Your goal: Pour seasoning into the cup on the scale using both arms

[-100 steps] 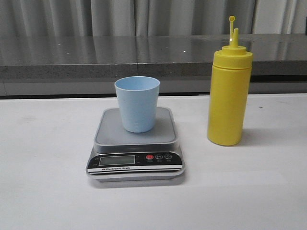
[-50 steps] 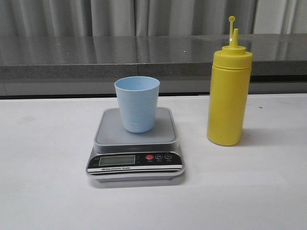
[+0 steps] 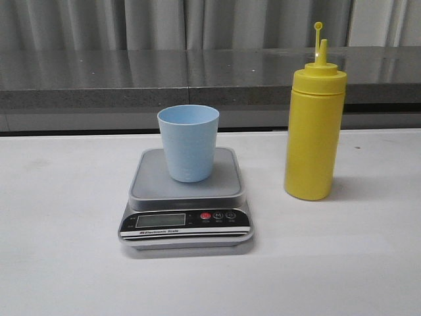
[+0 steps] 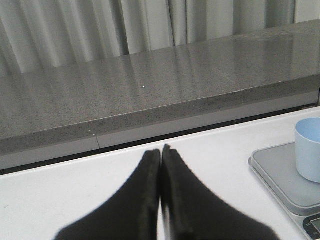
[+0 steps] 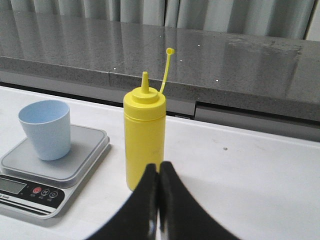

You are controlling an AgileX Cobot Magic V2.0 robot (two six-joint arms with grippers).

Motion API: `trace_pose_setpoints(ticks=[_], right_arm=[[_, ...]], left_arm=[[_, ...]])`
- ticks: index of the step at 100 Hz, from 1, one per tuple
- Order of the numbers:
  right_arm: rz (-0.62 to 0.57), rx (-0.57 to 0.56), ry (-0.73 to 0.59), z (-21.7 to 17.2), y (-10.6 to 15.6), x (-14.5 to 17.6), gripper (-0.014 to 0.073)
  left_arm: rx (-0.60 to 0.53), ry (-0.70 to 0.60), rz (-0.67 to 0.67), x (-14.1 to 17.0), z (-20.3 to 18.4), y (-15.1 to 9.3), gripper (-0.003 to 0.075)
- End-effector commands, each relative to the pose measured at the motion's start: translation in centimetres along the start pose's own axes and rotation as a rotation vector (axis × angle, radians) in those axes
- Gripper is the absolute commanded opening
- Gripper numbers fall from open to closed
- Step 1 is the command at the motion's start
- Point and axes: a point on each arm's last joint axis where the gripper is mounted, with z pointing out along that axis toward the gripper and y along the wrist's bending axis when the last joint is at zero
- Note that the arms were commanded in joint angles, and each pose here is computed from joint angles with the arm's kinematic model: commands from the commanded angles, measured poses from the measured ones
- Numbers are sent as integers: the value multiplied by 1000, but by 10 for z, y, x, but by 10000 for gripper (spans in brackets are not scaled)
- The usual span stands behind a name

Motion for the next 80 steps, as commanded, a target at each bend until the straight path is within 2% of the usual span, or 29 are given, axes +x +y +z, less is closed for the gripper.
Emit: trace_pose_setpoints(ticks=[1,67,80], right_arm=[[-22,10,-93,-1,-1,-15,-68],[-22,10,-92,-1,-1,-15,-68],[-67,18,-92,-1,-1,-15,-68]], left_arm=[[-6,-93,-4,-14,-1,1,-18],[-6,-93,-4,-14,-1,1,-18],[-6,-93,-4,-14,-1,1,-18]])
